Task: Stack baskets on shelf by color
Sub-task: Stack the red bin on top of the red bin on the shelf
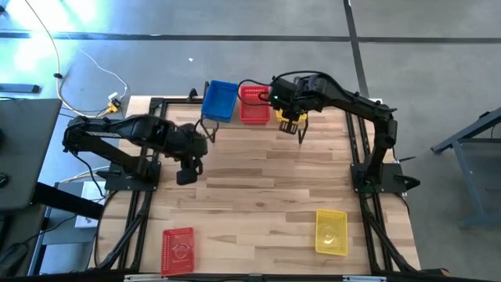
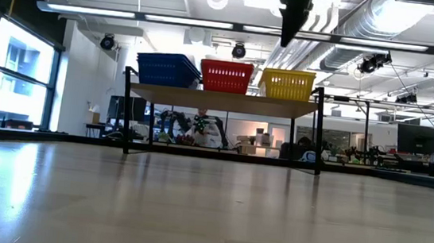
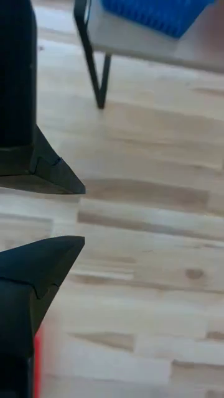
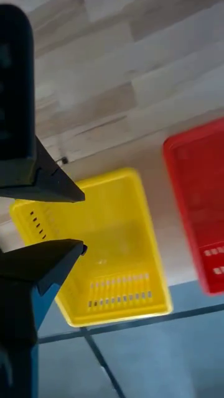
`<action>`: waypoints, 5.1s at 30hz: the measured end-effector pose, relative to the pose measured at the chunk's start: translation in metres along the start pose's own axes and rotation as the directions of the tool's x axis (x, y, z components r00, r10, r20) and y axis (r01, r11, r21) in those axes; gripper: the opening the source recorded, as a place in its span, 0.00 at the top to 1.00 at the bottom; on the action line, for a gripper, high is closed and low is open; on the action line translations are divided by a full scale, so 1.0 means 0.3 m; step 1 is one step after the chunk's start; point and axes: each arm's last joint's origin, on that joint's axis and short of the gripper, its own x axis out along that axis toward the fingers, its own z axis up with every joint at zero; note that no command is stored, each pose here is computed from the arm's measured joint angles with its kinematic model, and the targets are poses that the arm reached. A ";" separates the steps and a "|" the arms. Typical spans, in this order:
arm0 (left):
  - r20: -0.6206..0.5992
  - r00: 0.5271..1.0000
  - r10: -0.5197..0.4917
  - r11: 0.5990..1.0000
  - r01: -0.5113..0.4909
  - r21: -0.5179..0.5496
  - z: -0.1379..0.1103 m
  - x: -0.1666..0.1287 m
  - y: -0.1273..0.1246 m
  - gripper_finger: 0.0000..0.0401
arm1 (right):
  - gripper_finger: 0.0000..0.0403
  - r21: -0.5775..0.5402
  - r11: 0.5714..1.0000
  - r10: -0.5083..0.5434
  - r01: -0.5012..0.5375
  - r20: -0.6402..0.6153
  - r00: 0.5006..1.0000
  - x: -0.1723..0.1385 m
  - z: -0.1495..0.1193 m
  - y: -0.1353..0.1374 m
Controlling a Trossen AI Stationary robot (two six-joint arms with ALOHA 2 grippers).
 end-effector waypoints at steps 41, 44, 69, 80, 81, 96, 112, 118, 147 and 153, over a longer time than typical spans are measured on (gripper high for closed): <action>-0.140 0.930 -0.340 0.934 0.317 -0.164 -0.391 0.227 -0.729 0.72 | 0.77 0.096 0.991 0.087 -0.094 0.078 0.993 -0.099 0.005 0.089; -0.140 0.922 -0.360 0.925 0.334 -0.181 -0.412 0.249 -0.774 0.72 | 0.77 0.105 0.990 0.090 -0.098 0.078 0.993 -0.099 0.006 0.089; -0.202 0.891 -0.406 0.905 0.362 -0.222 -0.535 0.395 -0.951 0.72 | 0.77 0.138 0.982 0.117 -0.127 0.079 0.990 -0.099 0.006 0.092; -0.278 0.894 -0.352 0.929 0.298 -0.220 -0.566 0.458 -0.963 0.72 | 0.77 0.135 0.983 0.117 -0.127 0.079 0.990 -0.099 0.006 0.091; -0.280 0.898 -0.339 0.933 0.283 -0.224 -0.567 0.459 -0.959 0.73 | 0.77 0.135 0.983 0.117 -0.127 0.079 0.990 -0.099 0.006 0.091; -0.249 0.939 -0.238 0.968 0.209 -0.137 -0.490 0.476 -0.892 0.98 | 0.77 0.152 0.980 0.116 -0.128 0.082 0.990 -0.103 0.006 0.102; -0.129 0.991 -0.021 1.000 0.023 0.016 -0.137 0.363 -0.613 1.00 | 0.77 0.094 0.995 -0.040 0.032 0.088 0.995 -0.151 -0.022 0.136; -0.040 0.999 0.029 0.998 -0.027 0.050 -0.004 0.301 -0.490 1.00 | 0.77 0.123 0.991 -0.078 0.062 0.133 0.988 -0.206 -0.058 0.103; 0.264 0.895 0.359 0.919 -0.388 0.065 0.388 0.067 0.157 1.00 | 0.77 0.246 0.969 -0.089 0.026 0.250 0.964 -0.349 -0.174 0.025; 0.316 0.886 0.340 0.925 -0.375 0.056 0.410 0.063 0.255 1.00 | 0.77 0.245 0.969 -0.089 0.026 0.250 0.964 -0.349 -0.174 0.025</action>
